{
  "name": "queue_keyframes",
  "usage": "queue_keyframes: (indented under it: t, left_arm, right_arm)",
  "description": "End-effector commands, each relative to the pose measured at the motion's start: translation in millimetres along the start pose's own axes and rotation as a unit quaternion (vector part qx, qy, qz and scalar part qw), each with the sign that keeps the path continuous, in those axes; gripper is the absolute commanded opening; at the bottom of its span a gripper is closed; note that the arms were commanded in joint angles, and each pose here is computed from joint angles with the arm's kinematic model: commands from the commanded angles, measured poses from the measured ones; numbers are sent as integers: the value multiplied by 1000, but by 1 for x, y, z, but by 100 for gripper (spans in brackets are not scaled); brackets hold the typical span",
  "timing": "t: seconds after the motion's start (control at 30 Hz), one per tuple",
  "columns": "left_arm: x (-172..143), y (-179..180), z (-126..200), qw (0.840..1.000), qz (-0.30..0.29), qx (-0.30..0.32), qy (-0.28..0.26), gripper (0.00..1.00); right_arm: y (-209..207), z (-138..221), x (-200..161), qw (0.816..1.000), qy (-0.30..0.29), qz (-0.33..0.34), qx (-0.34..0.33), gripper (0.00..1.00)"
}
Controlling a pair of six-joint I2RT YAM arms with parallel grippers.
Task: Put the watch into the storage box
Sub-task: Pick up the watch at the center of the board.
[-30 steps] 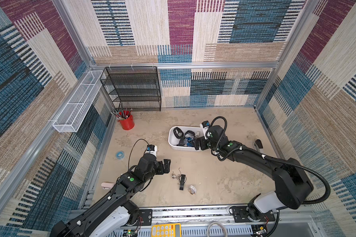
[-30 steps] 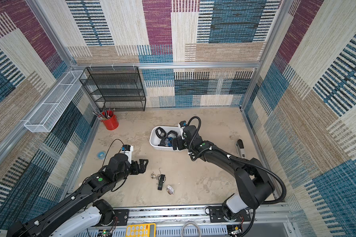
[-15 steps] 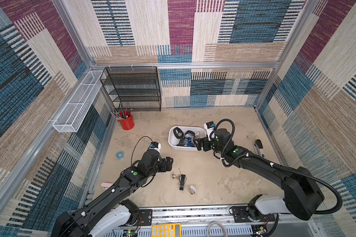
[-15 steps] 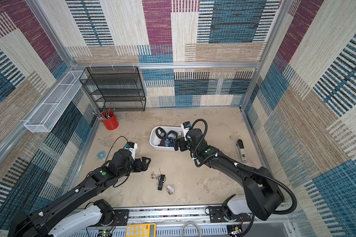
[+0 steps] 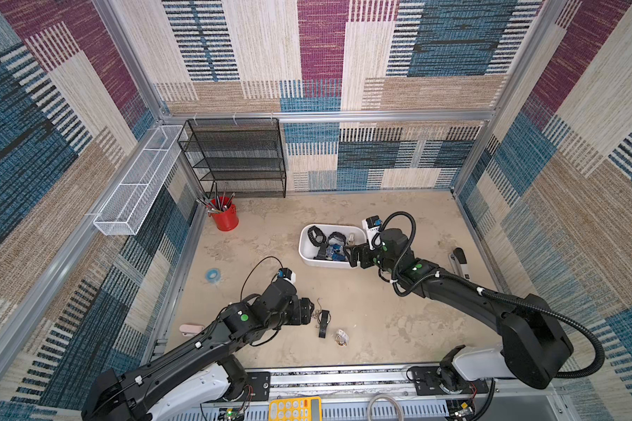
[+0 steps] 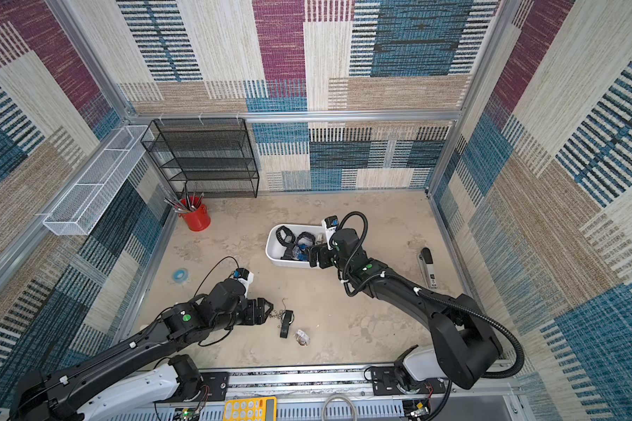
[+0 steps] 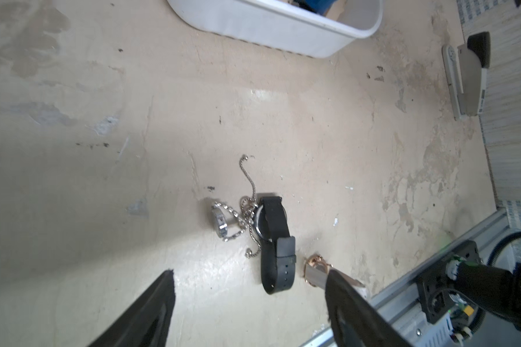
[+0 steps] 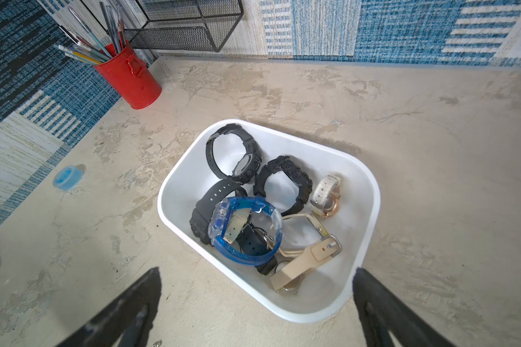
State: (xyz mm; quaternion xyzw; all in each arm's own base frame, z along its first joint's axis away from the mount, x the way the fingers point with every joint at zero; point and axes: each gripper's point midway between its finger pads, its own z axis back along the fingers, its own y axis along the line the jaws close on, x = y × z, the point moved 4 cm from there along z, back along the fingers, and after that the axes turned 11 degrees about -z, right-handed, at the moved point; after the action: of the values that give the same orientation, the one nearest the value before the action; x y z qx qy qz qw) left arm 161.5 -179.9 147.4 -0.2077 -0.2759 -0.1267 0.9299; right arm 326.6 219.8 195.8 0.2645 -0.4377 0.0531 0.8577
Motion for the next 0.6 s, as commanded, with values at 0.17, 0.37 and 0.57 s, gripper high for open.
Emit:
queue_keyframes:
  t: [0.17,0.37,0.57]
  left_arm:
    - [-15,-19,-13,998,-25,57,15,73]
    - [-24,-44,-33,993,-73,75,49,70]
    - [-32,-53,-50,989,-85,84,82,68]
  right_arm:
    - [1,1,5,1000,-15,-13,0,100]
    - [-1,6,6,1000,-19,-7,-7,100]
    - [-4,12,3,1000,-23,-8,-11,100]
